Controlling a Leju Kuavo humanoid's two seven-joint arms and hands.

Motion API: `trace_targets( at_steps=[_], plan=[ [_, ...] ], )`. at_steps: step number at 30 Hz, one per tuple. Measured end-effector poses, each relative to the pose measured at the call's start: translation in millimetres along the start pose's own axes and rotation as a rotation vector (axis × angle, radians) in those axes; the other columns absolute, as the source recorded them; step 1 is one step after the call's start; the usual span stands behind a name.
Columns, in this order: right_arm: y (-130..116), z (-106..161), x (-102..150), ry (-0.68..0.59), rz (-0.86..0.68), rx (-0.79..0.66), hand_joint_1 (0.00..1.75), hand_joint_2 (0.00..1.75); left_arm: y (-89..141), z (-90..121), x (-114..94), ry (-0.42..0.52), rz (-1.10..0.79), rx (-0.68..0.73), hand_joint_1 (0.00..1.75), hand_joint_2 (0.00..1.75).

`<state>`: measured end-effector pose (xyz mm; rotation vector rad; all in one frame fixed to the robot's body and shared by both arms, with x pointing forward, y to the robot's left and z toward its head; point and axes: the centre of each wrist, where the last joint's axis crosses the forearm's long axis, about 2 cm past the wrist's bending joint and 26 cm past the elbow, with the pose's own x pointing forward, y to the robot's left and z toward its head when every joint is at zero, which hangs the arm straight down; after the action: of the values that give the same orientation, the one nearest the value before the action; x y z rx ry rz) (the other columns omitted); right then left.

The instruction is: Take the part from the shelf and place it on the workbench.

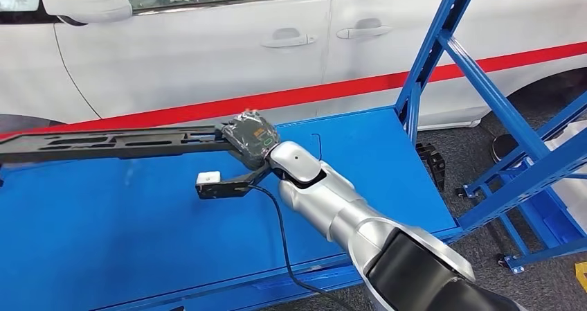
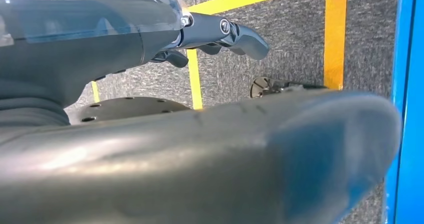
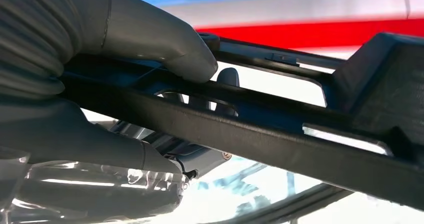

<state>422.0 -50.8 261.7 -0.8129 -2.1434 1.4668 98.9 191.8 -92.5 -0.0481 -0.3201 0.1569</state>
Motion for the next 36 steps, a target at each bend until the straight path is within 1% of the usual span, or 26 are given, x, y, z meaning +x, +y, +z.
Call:
trace_targets(
  at_steps=[2,5,7,10,12,14,16,18,22,24,27,30,33,36],
  plan=[
    [-18.8,-7.4,-14.9,0.012,-0.002,-0.045,1.75,1.75,1.4,0.0,-1.9,-0.001,0.013,0.006,0.00,0.00],
    [-58.6,-20.7,-42.2,0.031,-0.039,-0.127,1.75,1.75,3.8,0.2,-5.4,0.002,0.030,0.016,0.00,0.00],
    [-87.0,-28.1,-59.3,0.057,-0.130,-0.187,1.75,1.75,5.6,0.3,-7.8,-0.003,0.039,0.022,0.00,0.00],
    [-125.7,-35.2,-79.6,0.093,-0.323,-0.278,1.75,1.75,8.2,0.5,-11.9,-0.016,0.047,0.020,0.00,0.00],
    [-143.5,-36.8,-87.6,0.102,-0.389,-0.332,1.75,1.75,9.0,0.6,-13.4,-0.021,0.050,0.019,0.00,0.00],
    [-153.4,-36.3,-92.6,0.107,-0.413,-0.370,1.75,1.75,9.3,0.6,-13.8,-0.023,0.052,0.019,0.00,0.00],
    [-157.5,-35.0,-96.1,0.115,-0.472,-0.393,1.75,1.75,9.3,0.6,-13.7,-0.035,0.059,0.011,0.00,0.00],
    [-159.0,-33.2,-99.7,0.128,-0.601,-0.413,1.75,1.75,8.9,0.5,-13.7,-0.067,0.071,-0.009,0.00,0.87],
    [-160.6,-24.9,-113.9,0.153,-0.950,-0.469,1.75,1.75,7.5,0.4,-12.0,-0.180,0.119,-0.073,0.00,0.87],
    [-156.6,-16.8,-123.8,0.162,-1.054,-0.511,1.75,1.75,6.3,-0.1,-7.7,-0.247,0.146,-0.107,0.00,1.75],
    [-144.6,-1.8,-137.6,0.183,-1.127,-0.558,1.75,1.75,5.2,-1.1,1.3,-0.332,0.150,-0.138,0.00,1.75],
    [-129.6,11.5,-145.3,0.210,-1.161,-0.573,1.75,1.75,4.1,-2.0,10.3,-0.390,0.137,-0.175,0.00,1.75],
    [-118.6,19.3,-147.7,0.228,-1.172,-0.569,1.75,1.75,3.3,-2.1,13.6,-0.417,0.133,-0.222,0.00,1.75],
    [-108.7,24.8,-147.3,0.240,-1.170,-0.567,1.75,1.75,3.1,-2.1,13.6,-0.419,0.123,-0.227,0.00,1.75]
  ],
)
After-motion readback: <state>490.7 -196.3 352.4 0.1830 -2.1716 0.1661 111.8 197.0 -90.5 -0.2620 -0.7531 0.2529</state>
